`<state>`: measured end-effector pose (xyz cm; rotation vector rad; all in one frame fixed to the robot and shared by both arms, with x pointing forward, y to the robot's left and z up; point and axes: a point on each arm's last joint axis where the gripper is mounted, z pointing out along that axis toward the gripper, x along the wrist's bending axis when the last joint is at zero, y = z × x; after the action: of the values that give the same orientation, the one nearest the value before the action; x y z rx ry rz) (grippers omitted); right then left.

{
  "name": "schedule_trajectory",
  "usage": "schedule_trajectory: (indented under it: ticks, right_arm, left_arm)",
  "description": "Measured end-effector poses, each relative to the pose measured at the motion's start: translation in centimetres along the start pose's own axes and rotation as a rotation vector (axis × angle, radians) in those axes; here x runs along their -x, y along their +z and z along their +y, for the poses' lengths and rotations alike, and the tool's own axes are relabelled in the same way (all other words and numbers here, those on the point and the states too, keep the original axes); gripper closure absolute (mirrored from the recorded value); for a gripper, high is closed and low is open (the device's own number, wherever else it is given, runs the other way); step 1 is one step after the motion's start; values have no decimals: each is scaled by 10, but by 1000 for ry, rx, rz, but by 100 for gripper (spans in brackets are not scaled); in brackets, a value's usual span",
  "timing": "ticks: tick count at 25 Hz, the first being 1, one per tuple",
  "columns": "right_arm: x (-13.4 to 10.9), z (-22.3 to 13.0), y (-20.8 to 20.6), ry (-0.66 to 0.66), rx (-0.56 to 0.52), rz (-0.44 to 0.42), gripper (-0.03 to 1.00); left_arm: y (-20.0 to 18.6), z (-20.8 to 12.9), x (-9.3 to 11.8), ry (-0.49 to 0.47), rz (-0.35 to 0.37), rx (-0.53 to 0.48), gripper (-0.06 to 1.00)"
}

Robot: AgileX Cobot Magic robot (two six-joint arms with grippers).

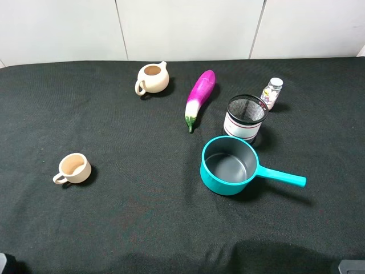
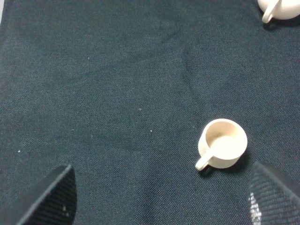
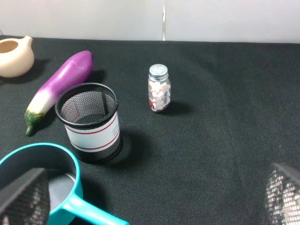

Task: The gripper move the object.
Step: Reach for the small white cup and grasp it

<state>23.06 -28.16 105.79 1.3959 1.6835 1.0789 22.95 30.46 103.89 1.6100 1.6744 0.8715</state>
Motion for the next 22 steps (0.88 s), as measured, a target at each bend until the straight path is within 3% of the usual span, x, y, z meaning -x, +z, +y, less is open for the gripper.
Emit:
schedule_trajectory:
  ticks: [22]
  right_arm:
    - [0, 0, 0, 0, 0, 0, 27]
  left_arm:
    - [0, 0, 0, 1, 0, 0, 21]
